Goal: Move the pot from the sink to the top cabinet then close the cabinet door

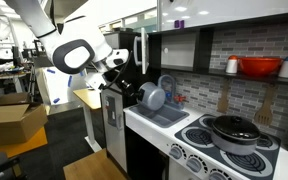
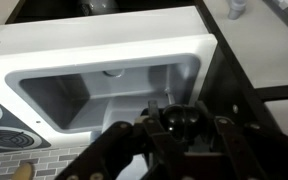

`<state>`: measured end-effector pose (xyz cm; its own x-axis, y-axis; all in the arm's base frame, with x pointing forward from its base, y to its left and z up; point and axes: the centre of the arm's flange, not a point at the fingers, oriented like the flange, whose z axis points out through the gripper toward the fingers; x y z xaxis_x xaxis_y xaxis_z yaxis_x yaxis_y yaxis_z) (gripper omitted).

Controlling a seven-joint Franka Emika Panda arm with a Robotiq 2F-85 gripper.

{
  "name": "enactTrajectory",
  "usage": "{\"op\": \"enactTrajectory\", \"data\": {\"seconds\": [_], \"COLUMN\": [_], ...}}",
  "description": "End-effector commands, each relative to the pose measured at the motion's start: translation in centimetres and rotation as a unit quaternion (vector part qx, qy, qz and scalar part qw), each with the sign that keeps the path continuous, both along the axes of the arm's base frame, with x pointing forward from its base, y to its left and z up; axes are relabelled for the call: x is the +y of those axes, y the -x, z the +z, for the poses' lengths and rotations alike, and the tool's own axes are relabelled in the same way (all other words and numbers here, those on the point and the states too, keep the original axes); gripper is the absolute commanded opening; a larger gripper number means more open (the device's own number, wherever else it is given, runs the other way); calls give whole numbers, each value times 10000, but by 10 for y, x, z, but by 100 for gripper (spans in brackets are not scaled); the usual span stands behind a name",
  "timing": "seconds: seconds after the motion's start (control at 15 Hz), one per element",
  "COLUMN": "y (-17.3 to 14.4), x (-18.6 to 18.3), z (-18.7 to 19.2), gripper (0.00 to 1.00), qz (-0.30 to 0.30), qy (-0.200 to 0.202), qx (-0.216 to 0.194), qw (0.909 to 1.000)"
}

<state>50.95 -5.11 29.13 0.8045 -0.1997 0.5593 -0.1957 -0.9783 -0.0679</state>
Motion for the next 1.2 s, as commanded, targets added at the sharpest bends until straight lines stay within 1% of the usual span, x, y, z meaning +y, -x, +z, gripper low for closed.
{"op": "enactTrajectory", "data": {"seconds": [0.0, 0.27, 0.6, 0.73, 1.13], "y": [16, 34, 70, 85, 124], "x": [-6, -11, -20, -20, -14], "z": [17, 32, 59, 69, 90], "gripper": [14, 14, 14, 14, 14], "qz": [9, -36, -118, -107, 69], "qy": [54, 70, 107, 93, 38], "qx": [-145, -118, 5, 107, 674], "qw": [9999, 9999, 9999, 9998, 9977]}}
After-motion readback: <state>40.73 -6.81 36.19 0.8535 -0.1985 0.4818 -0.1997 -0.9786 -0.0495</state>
